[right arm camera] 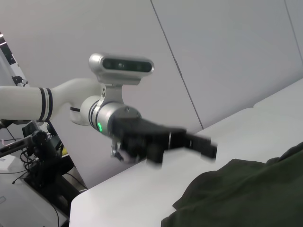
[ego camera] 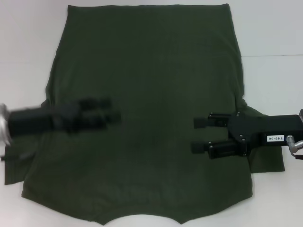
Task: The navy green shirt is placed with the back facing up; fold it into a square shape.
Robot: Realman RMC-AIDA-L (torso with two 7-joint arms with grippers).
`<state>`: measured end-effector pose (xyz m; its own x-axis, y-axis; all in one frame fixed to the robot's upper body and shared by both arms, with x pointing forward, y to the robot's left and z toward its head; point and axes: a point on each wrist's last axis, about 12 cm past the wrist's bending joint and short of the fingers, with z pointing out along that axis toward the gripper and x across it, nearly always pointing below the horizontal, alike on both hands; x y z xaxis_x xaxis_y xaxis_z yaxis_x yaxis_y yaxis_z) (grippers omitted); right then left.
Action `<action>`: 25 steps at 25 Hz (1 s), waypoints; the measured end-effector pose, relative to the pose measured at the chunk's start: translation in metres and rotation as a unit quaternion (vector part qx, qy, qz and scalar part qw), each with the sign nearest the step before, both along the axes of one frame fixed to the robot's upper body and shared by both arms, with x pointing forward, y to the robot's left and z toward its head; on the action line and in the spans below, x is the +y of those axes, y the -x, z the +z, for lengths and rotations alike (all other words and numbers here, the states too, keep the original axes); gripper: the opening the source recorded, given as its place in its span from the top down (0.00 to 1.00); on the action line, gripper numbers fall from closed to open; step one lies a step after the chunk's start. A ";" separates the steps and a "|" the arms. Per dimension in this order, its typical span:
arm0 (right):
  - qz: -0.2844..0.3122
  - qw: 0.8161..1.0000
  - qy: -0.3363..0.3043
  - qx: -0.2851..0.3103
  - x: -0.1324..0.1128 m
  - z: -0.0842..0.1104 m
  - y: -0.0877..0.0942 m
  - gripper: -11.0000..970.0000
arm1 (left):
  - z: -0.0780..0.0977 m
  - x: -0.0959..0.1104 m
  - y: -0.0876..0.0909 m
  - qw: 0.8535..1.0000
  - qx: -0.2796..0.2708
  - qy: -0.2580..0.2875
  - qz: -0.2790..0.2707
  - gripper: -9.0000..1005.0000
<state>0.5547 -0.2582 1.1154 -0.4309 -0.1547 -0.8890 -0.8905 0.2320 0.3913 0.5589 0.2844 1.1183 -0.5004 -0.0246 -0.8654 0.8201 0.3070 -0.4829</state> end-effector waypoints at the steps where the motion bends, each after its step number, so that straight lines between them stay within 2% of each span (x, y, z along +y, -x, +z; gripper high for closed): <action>1: 0.000 1.000 0.000 0.000 0.000 0.000 0.000 0.04 | 0.003 0.006 -0.002 1.000 0.012 0.016 0.020 0.13; 5: 0.001 1.000 0.001 0.002 0.000 0.002 -0.001 0.04 | 0.015 0.036 -0.012 0.988 0.106 0.048 0.097 0.13; 10: 0.005 1.000 0.004 -0.002 -0.002 0.006 -0.004 0.04 | 0.019 0.079 -0.007 0.956 0.213 0.069 0.191 0.13; 18: 0.013 1.000 0.020 0.010 -0.002 0.007 -0.007 0.04 | 0.009 0.124 0.009 0.904 0.330 0.000 0.271 0.13; 20: 0.015 1.000 0.024 0.012 -0.001 0.006 -0.007 0.04 | 0.008 0.127 0.011 0.899 0.338 -0.008 0.278 0.13; 22: 0.018 0.999 0.025 0.014 0.000 0.006 -0.006 0.04 | 0.001 0.136 0.013 0.884 0.353 -0.034 0.304 0.13; 25: 0.020 0.999 0.026 0.015 0.001 0.005 -0.006 0.04 | -0.005 0.141 0.014 0.874 0.362 -0.052 0.321 0.13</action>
